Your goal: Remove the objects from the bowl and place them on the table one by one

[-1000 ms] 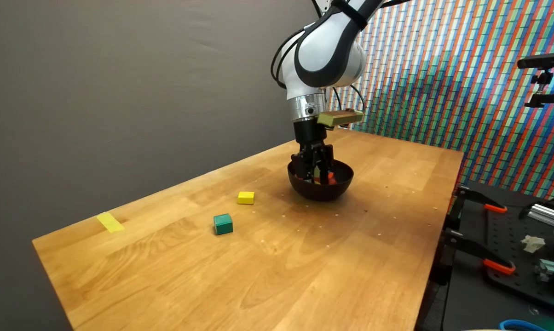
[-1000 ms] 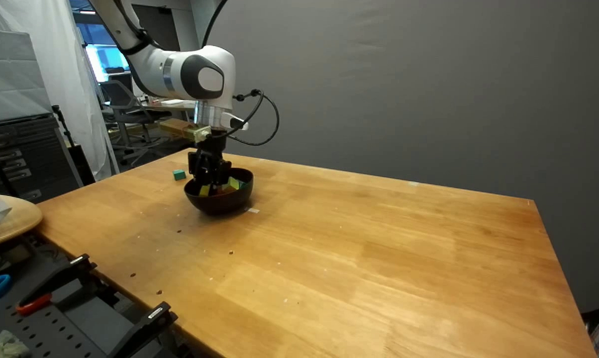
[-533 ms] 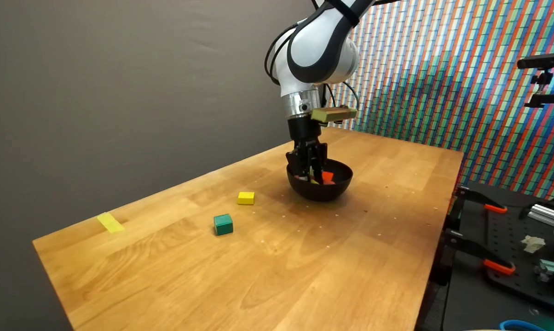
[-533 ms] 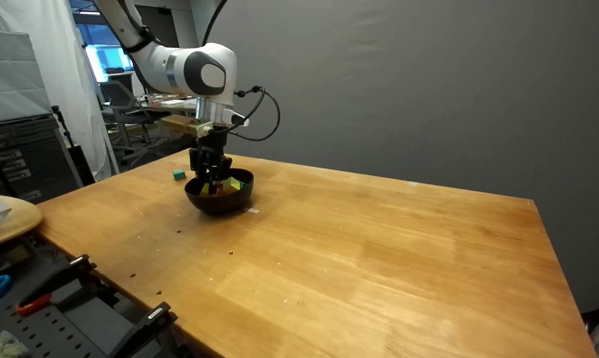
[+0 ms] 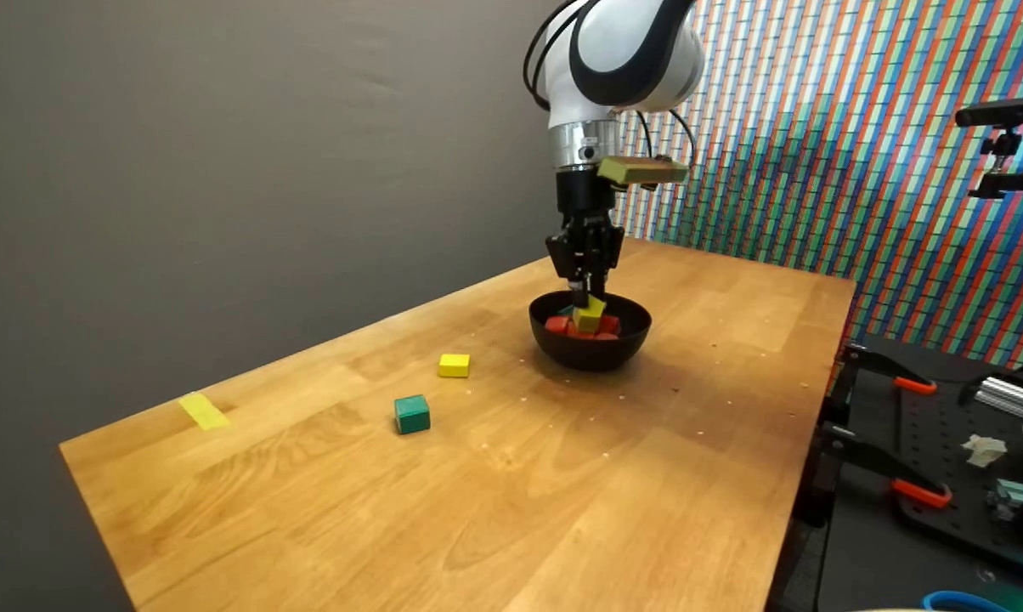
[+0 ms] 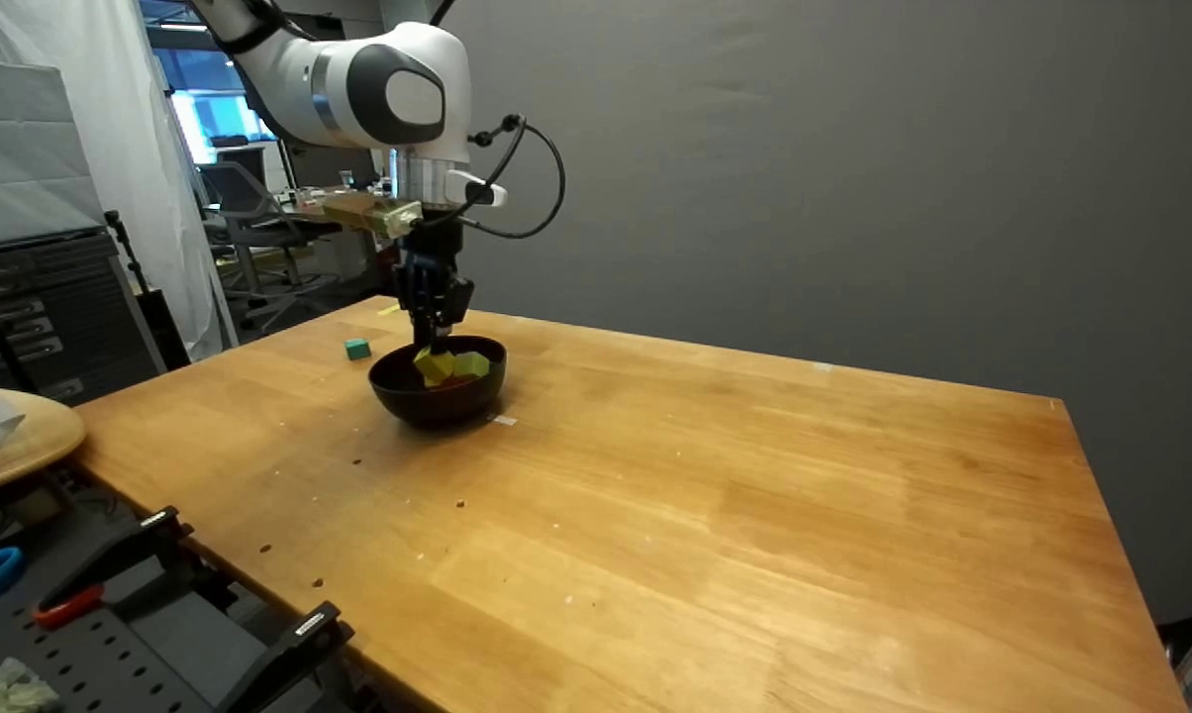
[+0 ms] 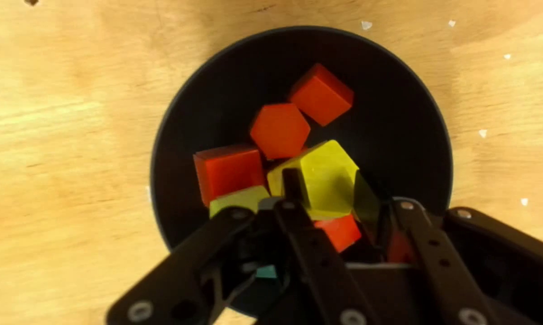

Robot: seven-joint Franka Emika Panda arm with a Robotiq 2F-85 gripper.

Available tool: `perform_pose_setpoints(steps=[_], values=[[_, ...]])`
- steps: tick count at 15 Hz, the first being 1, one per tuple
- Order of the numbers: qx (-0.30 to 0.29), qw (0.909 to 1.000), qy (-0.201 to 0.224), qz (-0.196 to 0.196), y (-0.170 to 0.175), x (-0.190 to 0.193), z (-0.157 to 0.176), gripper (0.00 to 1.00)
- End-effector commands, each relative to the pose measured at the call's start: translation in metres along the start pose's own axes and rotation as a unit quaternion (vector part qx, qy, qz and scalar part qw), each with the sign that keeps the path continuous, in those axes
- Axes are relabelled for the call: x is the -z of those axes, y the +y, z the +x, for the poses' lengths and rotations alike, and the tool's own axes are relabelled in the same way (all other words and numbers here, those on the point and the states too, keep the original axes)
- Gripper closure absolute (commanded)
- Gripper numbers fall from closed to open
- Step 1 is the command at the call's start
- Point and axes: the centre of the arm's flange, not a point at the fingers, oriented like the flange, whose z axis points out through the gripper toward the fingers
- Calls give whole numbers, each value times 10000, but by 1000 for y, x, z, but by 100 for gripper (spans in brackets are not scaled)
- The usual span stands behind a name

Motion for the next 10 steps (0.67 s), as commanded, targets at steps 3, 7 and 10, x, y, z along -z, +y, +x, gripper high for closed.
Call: perform_pose_setpoints(steps=[3, 7, 10], values=[[-591, 9973, 407, 127, 47, 21, -39, 86], [-1215, 9879, 915, 297, 89, 38, -67, 88], [-1947, 9751, 1044, 173, 122, 34, -79, 98]])
